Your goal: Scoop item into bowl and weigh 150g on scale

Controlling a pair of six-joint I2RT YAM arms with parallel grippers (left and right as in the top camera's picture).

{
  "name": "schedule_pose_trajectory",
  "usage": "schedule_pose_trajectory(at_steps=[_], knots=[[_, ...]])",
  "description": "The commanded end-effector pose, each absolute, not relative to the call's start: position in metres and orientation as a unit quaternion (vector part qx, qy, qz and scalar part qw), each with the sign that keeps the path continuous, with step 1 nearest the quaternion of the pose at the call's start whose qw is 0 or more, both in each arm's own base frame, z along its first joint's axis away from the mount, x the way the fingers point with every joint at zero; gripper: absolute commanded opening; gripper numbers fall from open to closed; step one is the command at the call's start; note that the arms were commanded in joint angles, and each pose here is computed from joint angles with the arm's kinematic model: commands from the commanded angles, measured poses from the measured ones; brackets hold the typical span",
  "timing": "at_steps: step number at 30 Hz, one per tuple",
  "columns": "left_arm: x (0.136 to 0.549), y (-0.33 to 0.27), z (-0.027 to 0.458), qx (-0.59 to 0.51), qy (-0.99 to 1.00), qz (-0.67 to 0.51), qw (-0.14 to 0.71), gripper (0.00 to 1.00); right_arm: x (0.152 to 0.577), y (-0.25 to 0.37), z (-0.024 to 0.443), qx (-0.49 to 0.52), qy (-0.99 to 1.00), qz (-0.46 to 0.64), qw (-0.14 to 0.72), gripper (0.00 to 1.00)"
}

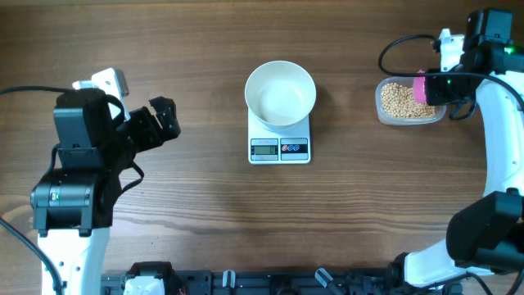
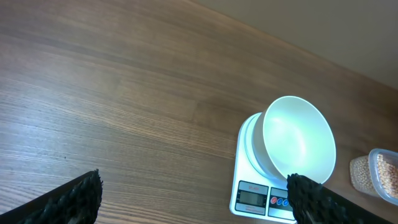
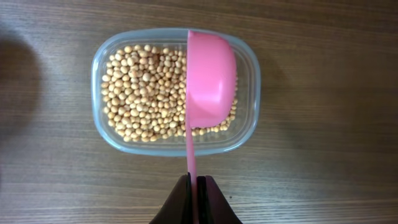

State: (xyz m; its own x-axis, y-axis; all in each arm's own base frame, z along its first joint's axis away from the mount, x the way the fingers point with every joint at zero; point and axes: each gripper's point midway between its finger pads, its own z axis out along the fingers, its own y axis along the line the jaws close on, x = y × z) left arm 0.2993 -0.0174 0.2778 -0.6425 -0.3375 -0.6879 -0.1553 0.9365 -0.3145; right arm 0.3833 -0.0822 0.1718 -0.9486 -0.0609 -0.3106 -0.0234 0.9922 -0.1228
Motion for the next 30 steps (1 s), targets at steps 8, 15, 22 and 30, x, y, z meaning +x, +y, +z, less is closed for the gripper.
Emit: schedule_pose_trajectory(at_steps=[8,15,22,30], knots=[[0.302,-0.014,0.285,-0.136,0.896,-0.106,0.410,1.00,0.387,-0.088,0.165,-0.029,0.985,-0.076,0.150,0.04],[0.302,-0.014,0.285,-0.136,0.896,-0.106,0.410,1.00,0.379,-0.087,0.145,-0.029,0.988,-0.072,0.131,0.04],[0.302,-0.014,0.285,-0.136,0.896,-0.106,0.410,1.00,0.381,-0.087,0.138,-0.026,0.988,-0.071,0.135,0.04],[0.302,-0.014,0.285,-0.136,0.896,-0.106,0.410,1.00,0.373,-0.075,0.120,-0.031,0.991,-0.038,0.121,0.04]])
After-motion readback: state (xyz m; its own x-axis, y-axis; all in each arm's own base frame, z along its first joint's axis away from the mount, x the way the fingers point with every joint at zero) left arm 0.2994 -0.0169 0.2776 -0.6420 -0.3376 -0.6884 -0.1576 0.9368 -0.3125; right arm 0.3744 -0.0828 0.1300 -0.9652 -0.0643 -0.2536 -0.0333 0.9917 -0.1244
